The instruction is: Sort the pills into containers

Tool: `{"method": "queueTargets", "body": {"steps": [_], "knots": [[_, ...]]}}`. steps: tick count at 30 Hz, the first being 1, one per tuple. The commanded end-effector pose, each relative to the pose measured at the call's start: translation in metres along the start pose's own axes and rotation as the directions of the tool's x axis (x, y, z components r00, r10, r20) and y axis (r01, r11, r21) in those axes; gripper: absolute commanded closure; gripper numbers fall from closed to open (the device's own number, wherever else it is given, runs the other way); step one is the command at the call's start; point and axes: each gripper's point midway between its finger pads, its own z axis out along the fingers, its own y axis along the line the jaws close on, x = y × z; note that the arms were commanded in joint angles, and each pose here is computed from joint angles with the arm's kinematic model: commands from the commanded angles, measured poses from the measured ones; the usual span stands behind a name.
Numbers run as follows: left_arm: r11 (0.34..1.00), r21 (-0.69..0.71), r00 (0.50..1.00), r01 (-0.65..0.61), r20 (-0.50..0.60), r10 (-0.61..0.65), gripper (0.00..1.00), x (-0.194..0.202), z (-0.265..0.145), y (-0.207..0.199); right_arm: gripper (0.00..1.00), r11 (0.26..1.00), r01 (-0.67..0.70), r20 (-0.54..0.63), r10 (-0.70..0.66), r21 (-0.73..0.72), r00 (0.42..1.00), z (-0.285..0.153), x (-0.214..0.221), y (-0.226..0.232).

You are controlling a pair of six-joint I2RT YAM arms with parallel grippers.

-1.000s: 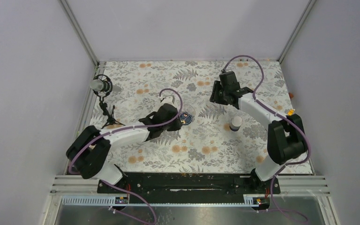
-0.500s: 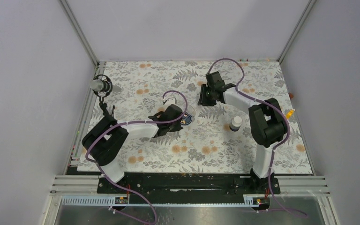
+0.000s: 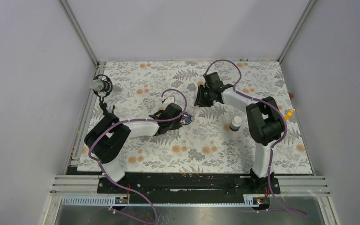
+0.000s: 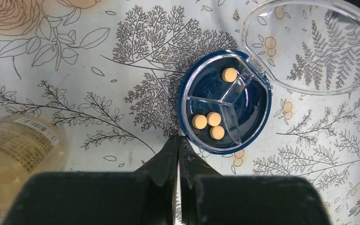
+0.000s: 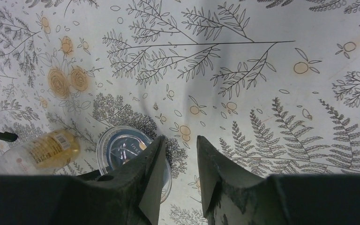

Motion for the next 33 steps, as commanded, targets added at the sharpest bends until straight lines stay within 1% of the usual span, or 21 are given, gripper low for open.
{"method": "queueTargets", "body": {"steps": [1, 4, 6, 8, 12, 15, 20, 26, 30, 33], "knots": [[1.0, 0.028, 0.997, 0.014, 0.071, -0.016, 1.0, -0.024, 0.004, -0.014, 0.61, 0.997, 0.043, 0.037, -0.041, -0.069, 0.998, -0.016, -0.006, 0.024], [1.0, 0.025, 0.997, 0.006, 0.075, -0.008, 1.0, -0.026, 0.005, -0.014, 0.61, 0.996, 0.056, 0.043, -0.053, -0.069, 0.998, -0.02, -0.005, 0.027], [1.0, 0.018, 0.997, -0.002, 0.075, 0.001, 1.0, -0.027, 0.006, -0.014, 0.61, 0.997, 0.081, 0.063, -0.08, -0.017, 0.995, -0.023, -0.006, 0.022], [1.0, 0.014, 0.997, -0.006, 0.081, 0.005, 1.0, -0.029, 0.005, -0.014, 0.59, 0.995, 0.096, 0.079, -0.097, 0.007, 0.992, -0.027, -0.006, 0.022], [1.0, 0.007, 0.996, -0.004, 0.089, 0.004, 1.0, -0.03, 0.003, -0.011, 0.53, 0.996, 0.079, 0.122, -0.083, 0.036, 0.989, -0.039, -0.014, 0.02], [1.0, 0.005, 0.996, 0.002, 0.091, -0.002, 1.0, -0.03, 0.002, -0.009, 0.52, 0.996, 0.084, 0.141, -0.087, 0.022, 0.986, -0.047, -0.02, 0.026], [1.0, 0.01, 0.996, 0.011, 0.087, -0.012, 1.0, -0.029, 0.002, -0.008, 0.56, 0.989, 0.123, 0.119, -0.113, -0.079, 0.986, -0.05, -0.019, 0.047], [0.999, 0.024, 0.996, 0.029, 0.079, -0.031, 1.0, -0.027, 0.004, -0.009, 0.63, 0.971, 0.153, 0.082, -0.14, -0.183, 0.987, -0.039, -0.01, 0.061], [0.999, 0.033, 0.997, 0.039, 0.072, -0.041, 1.0, -0.026, 0.004, -0.01, 0.65, 0.96, 0.172, 0.074, -0.16, -0.219, 0.984, -0.033, -0.005, 0.063], [0.998, 0.05, 0.997, 0.048, 0.064, -0.051, 1.0, -0.025, 0.005, -0.011, 0.66, 0.96, 0.184, 0.07, -0.173, -0.212, 0.982, -0.031, -0.003, 0.06]]}}
